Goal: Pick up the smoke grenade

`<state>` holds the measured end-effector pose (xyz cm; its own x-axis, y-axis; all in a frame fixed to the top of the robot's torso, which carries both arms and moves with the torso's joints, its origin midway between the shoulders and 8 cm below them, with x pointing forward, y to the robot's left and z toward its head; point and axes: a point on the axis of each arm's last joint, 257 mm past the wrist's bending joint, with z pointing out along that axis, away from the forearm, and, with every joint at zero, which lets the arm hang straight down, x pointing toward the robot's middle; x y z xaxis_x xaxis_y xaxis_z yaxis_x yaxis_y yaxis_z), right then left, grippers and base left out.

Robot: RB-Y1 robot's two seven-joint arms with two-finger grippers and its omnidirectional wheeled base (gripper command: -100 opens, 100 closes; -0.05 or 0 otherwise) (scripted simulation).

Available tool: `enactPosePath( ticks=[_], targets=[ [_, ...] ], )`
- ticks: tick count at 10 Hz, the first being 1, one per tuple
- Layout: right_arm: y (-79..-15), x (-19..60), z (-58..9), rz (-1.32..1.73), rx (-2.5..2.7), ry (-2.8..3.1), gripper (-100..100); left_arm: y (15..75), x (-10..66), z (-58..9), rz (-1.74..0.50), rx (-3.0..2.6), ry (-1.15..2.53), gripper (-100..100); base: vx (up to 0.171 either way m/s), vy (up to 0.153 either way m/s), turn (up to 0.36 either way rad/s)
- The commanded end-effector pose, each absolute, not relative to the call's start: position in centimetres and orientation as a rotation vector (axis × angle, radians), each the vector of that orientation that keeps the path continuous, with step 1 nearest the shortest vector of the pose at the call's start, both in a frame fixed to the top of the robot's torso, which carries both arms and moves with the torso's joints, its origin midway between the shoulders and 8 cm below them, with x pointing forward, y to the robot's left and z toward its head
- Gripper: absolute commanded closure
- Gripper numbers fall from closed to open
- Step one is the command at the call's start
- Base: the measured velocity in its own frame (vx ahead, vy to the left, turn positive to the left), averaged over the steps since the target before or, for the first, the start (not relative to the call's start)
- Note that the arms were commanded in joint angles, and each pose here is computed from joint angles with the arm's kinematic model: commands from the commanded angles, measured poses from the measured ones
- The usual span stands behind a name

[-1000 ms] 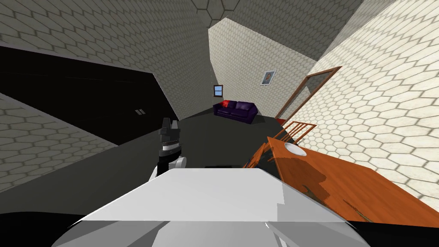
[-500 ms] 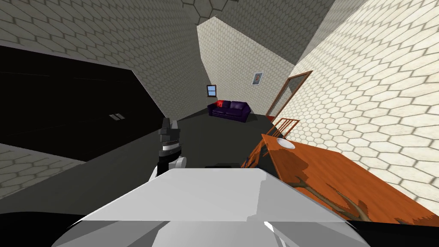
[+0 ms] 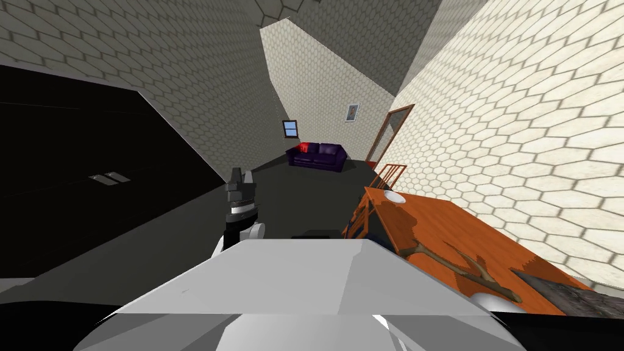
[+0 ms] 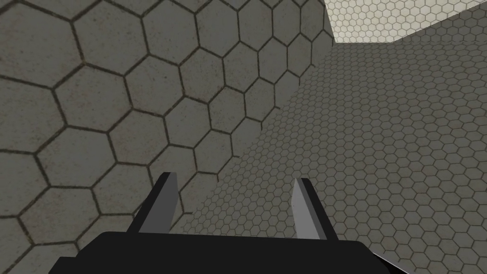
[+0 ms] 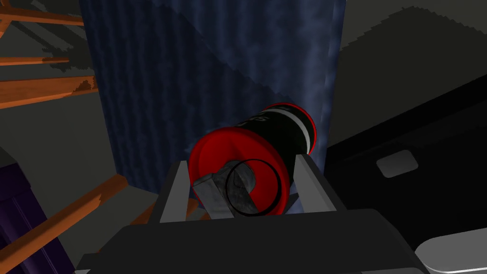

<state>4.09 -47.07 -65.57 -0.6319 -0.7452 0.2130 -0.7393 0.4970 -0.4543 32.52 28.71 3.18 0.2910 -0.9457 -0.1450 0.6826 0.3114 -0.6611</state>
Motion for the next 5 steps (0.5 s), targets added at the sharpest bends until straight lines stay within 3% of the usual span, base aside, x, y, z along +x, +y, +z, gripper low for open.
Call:
enactPosePath(
  ticks=[1,3,4,5],
  targets=[
    [-47.1,4.4,-65.4,-0.814,-1.363,2.695,100,28.7,32.5,3.2,-1.157,-0.536,0.579,0,0.020,0.024,0.017],
    [-47.7,5.0,-65.1,-0.817,-1.428,2.655,100,28.7,32.5,3.2,-1.157,-0.536,0.579,0,0.016,0.015,-0.088],
    [-48.4,5.6,-64.7,-0.822,-1.486,2.615,100,28.7,32.5,3.2,-1.157,-0.536,0.580,0,0.079,0.048,-0.463],
    [-48.4,5.6,-64.7,-0.822,-1.487,2.615,100,28.7,32.5,3.2,-1.157,-0.536,0.580,0,0.070,0.060,-0.197]
  ],
)
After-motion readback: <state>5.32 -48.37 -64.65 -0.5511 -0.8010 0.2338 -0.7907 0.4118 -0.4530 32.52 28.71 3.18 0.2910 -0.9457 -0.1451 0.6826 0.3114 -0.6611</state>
